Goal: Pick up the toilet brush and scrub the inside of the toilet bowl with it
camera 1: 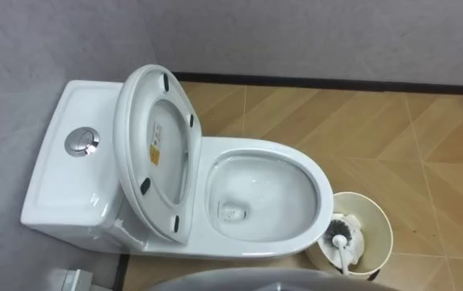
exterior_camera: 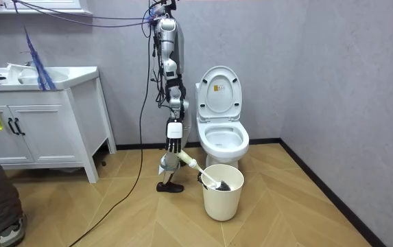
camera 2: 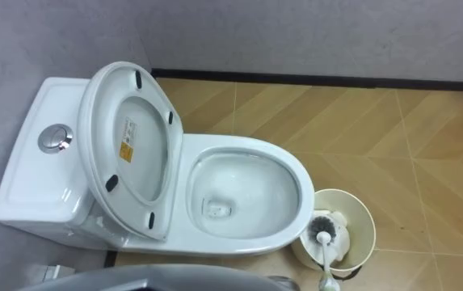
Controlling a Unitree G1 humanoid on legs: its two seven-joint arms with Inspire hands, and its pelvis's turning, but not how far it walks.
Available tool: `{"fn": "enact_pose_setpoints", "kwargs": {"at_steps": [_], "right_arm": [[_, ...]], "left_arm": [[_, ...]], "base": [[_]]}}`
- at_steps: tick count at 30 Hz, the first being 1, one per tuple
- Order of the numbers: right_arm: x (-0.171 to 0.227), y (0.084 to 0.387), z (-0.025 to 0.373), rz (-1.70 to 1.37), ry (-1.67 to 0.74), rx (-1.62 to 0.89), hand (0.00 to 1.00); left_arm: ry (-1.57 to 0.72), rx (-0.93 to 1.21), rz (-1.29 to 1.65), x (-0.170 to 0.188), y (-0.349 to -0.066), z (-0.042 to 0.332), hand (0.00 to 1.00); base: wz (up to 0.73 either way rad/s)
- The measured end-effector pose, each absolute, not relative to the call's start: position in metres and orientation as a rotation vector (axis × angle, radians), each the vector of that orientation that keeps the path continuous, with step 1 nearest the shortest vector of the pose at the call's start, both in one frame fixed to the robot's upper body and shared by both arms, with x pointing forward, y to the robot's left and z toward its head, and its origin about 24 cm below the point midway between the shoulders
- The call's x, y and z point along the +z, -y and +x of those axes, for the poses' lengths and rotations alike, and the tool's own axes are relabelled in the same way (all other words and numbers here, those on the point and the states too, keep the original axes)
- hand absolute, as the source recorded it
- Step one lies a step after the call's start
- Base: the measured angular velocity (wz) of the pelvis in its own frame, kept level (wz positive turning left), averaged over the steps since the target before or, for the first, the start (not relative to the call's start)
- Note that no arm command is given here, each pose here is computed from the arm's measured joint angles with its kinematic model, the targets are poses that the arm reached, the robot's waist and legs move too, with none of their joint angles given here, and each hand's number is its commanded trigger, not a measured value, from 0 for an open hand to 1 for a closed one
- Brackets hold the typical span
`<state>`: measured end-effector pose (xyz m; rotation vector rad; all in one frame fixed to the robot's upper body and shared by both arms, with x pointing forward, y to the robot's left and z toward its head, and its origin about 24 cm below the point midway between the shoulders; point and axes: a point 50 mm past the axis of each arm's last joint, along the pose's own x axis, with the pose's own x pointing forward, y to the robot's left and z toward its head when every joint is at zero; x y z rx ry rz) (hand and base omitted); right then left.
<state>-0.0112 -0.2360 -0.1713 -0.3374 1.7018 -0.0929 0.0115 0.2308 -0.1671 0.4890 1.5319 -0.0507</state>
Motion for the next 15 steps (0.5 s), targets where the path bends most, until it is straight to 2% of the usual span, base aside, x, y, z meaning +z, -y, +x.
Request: {"fn": "enact_pose_setpoints", "kwargs": {"at_steps": [15], "right_arm": [[-0.1703,0.2396,-0.0078,-0.389,-1.683,-0.141,0.00]], "left_arm": [[-1.523,-0.043,0.487,-0.1668,-0.2319,0.0150,0.00]], "base": [[0.01]]}}
